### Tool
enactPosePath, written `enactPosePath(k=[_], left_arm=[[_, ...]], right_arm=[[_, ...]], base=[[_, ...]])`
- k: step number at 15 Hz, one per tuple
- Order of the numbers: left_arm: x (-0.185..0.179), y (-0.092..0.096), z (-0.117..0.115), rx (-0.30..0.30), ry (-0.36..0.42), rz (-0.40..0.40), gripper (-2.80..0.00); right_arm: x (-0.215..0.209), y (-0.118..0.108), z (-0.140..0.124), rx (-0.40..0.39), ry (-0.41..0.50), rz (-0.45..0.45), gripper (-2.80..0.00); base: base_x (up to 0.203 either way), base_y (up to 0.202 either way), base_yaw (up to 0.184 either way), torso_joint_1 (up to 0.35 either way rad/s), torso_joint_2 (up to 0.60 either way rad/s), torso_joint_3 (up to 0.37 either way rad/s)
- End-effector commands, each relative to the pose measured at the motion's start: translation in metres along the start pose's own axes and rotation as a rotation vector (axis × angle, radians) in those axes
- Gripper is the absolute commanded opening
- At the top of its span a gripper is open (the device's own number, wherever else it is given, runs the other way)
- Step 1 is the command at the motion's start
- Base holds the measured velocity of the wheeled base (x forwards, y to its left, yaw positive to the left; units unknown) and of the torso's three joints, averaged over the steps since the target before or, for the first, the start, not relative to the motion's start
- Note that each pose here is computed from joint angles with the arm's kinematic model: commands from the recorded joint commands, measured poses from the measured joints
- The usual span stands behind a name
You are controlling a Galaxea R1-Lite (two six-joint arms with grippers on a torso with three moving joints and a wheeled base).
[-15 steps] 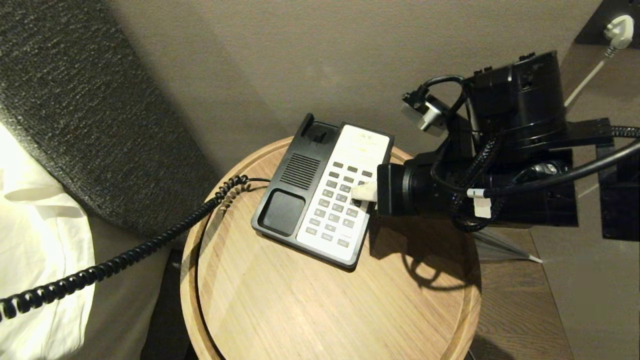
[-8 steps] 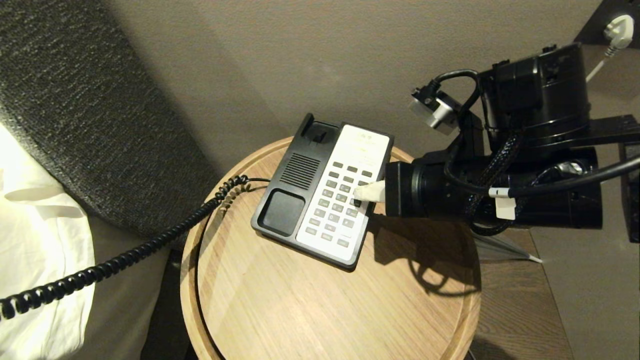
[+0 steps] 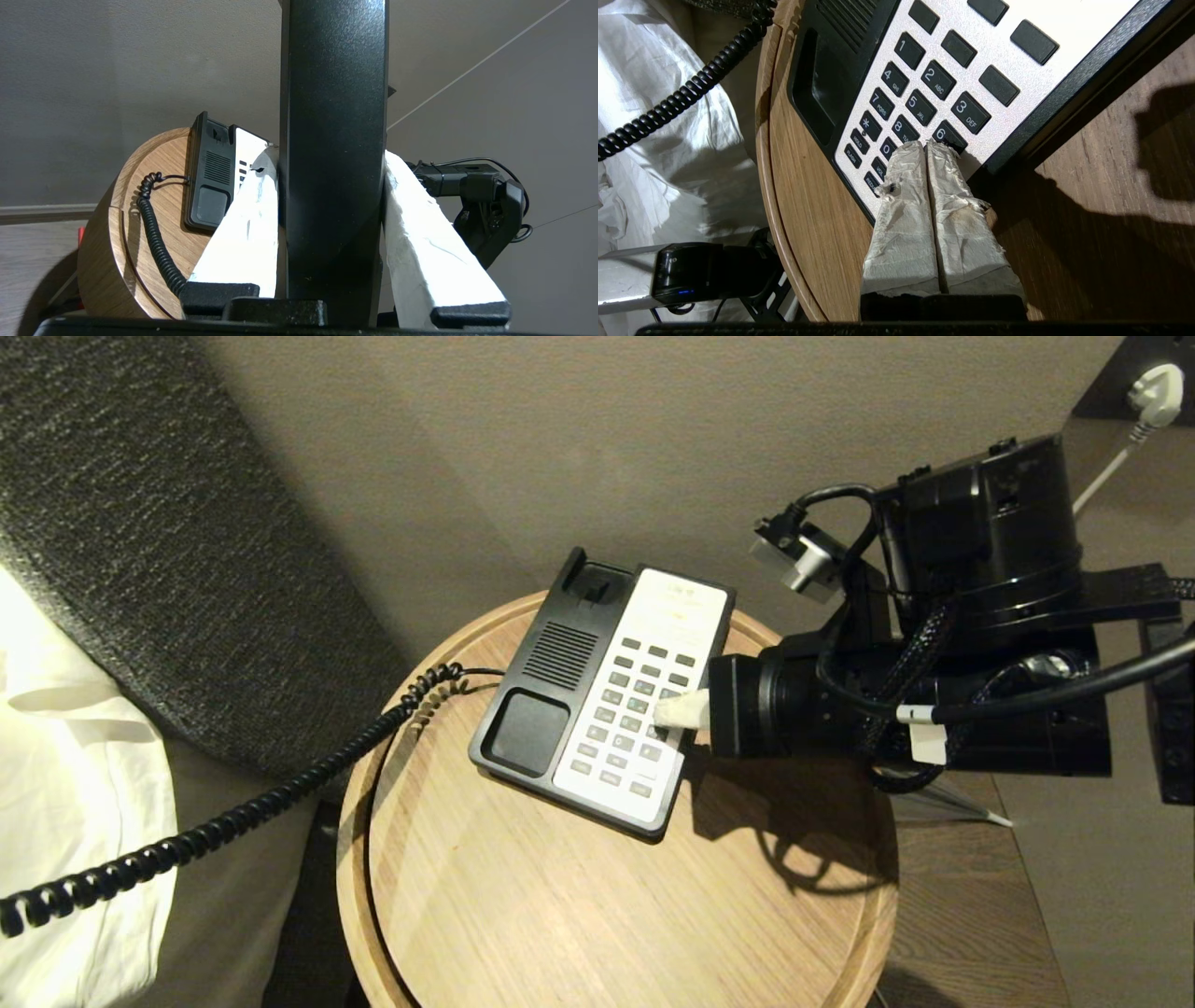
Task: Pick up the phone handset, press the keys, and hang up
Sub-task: Dial the number
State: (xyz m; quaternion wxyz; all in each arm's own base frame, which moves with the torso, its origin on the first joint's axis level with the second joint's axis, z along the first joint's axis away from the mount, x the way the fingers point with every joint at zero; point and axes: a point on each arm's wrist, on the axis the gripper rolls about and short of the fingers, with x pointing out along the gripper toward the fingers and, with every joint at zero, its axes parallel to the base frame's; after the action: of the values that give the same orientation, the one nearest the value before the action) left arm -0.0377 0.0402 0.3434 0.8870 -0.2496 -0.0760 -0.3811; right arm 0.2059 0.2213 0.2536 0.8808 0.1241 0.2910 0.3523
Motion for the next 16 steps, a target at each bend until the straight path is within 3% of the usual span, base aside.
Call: enactPosePath(k=[1,16], left_arm=[[0.0,0.0001,-0.0003,-0.002,0.001,0.002,-2.8],[-0.0015,0.0011,-0.0024,-0.003,0.005,0.003,-2.8]], right_arm=[[0.0026,-0.0015,-0.0037,0.002,0.015,-0.004,-2.8],[0.0044,-0.0029,-0.0064,-0.002,0.018,-0.004,-2.8]], base=[[0.0,0.0,0.0,0.0,0.0,0.0],[0.0,0.0,0.0,0.0,0.0,0.0]])
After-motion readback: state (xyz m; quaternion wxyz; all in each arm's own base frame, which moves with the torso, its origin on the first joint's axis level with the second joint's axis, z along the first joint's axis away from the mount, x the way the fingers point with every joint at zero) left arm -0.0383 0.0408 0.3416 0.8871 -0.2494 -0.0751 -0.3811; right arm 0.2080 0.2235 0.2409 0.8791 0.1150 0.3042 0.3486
